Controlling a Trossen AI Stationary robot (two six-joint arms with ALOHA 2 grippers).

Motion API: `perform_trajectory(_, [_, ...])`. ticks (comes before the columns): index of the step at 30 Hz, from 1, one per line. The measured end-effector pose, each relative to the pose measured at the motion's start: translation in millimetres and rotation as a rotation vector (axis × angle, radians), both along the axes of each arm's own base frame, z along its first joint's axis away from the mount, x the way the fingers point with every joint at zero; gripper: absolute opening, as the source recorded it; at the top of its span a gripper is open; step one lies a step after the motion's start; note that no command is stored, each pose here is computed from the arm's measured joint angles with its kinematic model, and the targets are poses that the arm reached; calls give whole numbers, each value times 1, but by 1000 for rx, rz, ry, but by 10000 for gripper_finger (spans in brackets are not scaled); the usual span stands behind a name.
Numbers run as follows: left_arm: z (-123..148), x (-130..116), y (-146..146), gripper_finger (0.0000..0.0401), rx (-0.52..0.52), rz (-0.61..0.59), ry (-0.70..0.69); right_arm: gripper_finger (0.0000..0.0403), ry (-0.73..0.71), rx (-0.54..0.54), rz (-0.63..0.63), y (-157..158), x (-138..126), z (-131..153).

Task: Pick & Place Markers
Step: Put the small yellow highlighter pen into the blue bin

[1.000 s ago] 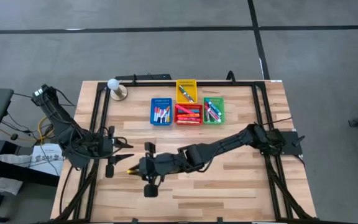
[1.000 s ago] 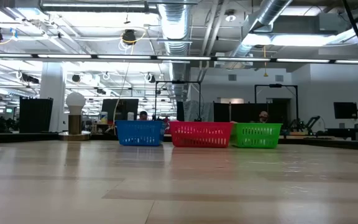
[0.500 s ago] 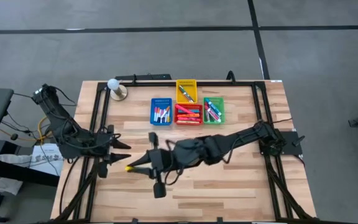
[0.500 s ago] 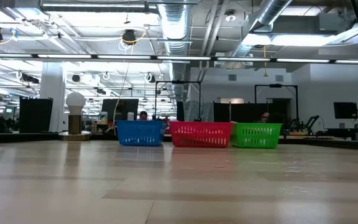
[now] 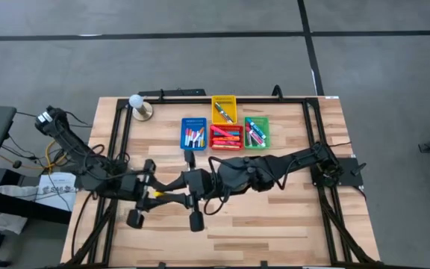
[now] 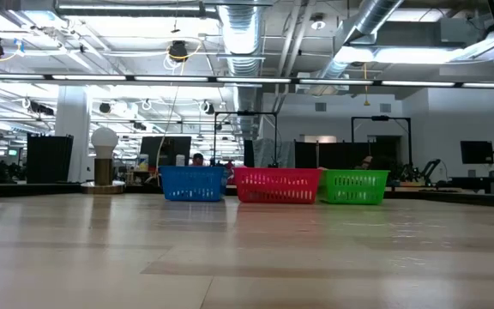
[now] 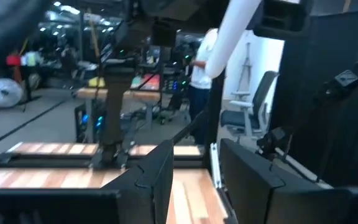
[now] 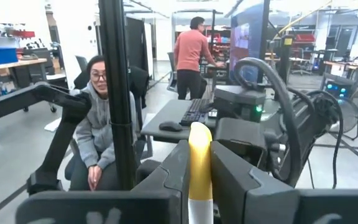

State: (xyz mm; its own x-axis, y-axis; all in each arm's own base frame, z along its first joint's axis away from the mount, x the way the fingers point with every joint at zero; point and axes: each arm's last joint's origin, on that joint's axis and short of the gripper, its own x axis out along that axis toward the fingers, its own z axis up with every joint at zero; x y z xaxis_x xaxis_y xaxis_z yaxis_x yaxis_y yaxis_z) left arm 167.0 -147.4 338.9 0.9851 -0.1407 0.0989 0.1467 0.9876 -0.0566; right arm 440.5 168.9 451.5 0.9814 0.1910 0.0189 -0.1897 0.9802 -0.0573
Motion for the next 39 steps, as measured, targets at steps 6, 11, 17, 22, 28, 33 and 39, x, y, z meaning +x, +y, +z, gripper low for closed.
perform_trajectory(6, [0,14,-6,131,-3,-116,-74,30,6,-3,14,5,-2,-1])
perform_trajectory(11, [1,15,-6,134,24,-118,-106,37,50,-7,23,9,-3,-6])
perform_trajectory(17, [4,15,-6,148,101,-103,-142,35,57,-6,31,13,-4,-6])
perform_trajectory(22, [5,19,-2,165,120,-106,-168,33,59,-7,30,13,-4,-7])
perform_trajectory(28, [-1,31,-2,176,126,-125,-176,41,69,-11,20,8,-3,-8])
perform_trajectory(33, [2,35,0,177,102,-123,-219,33,102,-23,11,5,-2,-11])
perform_trajectory(39, [6,34,1,177,104,-118,-269,41,101,-23,11,6,-2,-11])
